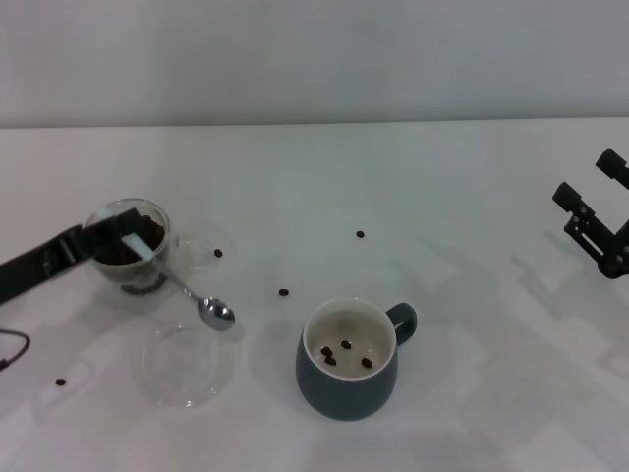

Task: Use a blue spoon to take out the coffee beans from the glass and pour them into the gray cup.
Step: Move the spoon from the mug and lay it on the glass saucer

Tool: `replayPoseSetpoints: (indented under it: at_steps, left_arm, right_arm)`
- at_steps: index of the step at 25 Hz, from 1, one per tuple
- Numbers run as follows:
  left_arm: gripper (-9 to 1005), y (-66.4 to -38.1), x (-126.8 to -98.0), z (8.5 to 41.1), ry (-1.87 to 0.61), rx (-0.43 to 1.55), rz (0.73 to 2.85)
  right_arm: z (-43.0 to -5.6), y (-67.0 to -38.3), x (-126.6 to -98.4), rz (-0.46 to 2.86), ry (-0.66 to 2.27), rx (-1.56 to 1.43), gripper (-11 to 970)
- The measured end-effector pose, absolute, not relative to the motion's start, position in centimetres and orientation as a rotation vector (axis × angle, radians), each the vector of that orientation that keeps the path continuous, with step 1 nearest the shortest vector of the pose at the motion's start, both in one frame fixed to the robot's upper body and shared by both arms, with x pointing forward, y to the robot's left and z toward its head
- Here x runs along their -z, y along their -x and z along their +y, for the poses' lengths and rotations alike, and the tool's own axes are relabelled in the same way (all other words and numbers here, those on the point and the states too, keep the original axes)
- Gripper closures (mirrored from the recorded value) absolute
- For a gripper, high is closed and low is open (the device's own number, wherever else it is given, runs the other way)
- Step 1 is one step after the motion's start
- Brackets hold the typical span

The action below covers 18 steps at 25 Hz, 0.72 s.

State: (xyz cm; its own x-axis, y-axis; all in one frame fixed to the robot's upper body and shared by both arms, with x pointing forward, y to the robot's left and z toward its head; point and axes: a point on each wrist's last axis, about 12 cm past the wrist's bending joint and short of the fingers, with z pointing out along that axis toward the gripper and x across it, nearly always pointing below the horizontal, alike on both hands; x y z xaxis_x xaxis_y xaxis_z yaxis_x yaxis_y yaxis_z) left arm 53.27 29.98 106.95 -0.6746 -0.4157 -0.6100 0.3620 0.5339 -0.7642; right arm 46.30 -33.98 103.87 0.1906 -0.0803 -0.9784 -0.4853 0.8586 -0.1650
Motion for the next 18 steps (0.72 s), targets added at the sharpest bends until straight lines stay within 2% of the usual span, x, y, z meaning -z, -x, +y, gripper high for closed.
replayPoseSetpoints:
  at_steps: [18]
  left_arm:
    - [859,-50.5,-103.8,31.7,0.225,1.191,2.007]
  right_arm:
    - [-35.1,-45.9,-103.9,1.37,0.426,-0.256,342]
